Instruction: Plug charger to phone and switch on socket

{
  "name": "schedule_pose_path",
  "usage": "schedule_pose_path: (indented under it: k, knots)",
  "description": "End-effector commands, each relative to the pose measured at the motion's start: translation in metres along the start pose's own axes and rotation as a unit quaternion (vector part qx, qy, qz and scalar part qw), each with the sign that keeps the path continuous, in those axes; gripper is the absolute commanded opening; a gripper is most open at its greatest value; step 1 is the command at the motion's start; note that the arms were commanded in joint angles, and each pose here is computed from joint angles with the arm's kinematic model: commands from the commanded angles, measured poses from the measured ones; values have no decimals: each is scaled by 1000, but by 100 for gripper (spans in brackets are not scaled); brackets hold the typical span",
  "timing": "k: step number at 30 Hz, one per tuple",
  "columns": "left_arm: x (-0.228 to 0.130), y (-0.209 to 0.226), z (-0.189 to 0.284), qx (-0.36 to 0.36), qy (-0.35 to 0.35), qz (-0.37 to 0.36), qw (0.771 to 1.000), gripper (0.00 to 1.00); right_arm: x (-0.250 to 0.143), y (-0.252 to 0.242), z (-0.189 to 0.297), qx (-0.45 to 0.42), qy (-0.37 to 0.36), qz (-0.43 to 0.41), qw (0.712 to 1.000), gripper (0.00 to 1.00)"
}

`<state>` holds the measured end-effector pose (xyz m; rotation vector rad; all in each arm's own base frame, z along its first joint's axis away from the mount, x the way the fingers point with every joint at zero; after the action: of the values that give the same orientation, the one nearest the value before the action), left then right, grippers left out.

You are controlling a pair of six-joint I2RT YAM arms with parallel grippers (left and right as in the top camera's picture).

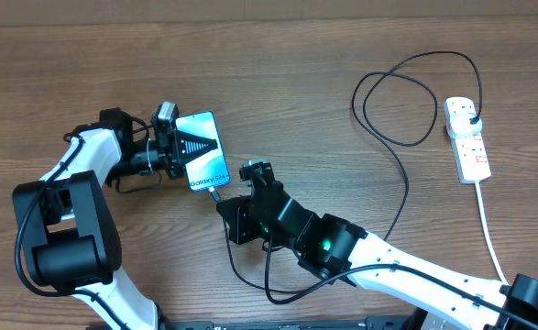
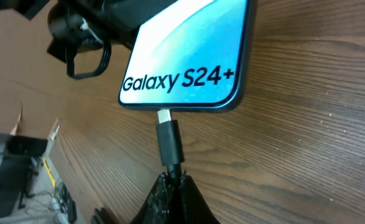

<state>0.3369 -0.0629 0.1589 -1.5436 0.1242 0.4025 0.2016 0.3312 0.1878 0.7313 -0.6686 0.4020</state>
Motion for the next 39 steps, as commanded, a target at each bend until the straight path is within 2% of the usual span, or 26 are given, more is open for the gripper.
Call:
schedule_pose_path:
  k: [1, 26, 39]
  knots:
    - [-4, -14, 2, -23, 2, -17, 1000, 4, 10, -5, 1, -26, -30, -30, 999, 4]
    - [-5, -14, 1, -23, 2, -17, 1000, 4, 15, -4, -8, -22, -48, -42, 998, 4]
    - [-6, -14, -3, -21, 9, -26, 999, 4, 23, 1, -13, -8, -72, 17, 997, 4]
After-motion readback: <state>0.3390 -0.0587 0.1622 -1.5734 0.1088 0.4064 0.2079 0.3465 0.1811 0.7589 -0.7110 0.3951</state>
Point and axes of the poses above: each gripper's point midway between its finger pads, its own z axis back along the fingers, its own y axis along the line the jaws close on, x = y × z, the point moved 5 cm from there along z, back along the fingers, and after that the axes turned 15 degrees about z, right-handed, at the moved point
